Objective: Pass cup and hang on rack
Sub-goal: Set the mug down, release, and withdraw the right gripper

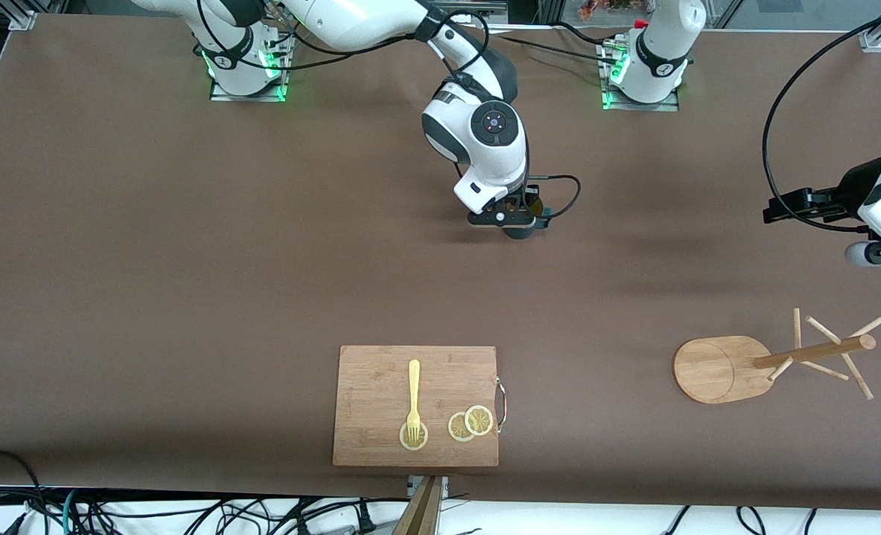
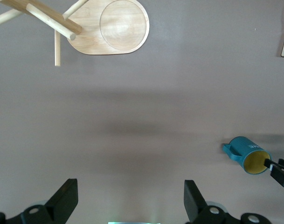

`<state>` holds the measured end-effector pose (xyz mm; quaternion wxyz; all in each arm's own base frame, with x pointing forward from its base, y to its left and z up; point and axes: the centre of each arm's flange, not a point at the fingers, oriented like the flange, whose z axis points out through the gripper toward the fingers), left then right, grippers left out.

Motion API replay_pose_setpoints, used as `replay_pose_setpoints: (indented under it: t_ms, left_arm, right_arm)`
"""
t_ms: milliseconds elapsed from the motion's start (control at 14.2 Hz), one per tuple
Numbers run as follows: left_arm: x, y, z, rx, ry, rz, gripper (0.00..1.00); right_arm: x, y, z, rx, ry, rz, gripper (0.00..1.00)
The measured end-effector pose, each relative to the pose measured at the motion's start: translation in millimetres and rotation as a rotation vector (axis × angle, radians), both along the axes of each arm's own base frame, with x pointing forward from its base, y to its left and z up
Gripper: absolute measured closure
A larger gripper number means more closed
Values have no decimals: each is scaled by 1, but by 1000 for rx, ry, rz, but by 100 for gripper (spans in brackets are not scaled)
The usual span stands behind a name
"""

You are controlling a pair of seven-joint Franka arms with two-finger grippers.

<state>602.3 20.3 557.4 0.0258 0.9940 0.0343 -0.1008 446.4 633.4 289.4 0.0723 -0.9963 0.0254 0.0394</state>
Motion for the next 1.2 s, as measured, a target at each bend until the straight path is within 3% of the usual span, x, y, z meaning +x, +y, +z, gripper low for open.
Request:
replay_pose_setpoints:
  t_ms: [71,212,494,706,918,1201]
  left_arm:
    - [0,0,0,0,0,0,0]
    - [0,0,0,0,0,0,0]
    - [0,-2,0,0,0,-4,0]
    - [1,-5,-2,-1,3,-9,0]
    - [2,-9,-4,-23,6,-9,0]
    - [3,-19,-5,-93,6,-7,0]
  right_arm:
    - [8,-7,23,-6,0,-8,50]
    - [39,-41,83,-4,-9,-41,37]
    - [144,-184,172,5,-38,-125,0]
    - [198,-307,204,-20,-15,-137,0]
    - [201,-397,252,-53,-19,-66,0]
    - [168,-509,293,-79,-6,-1,0]
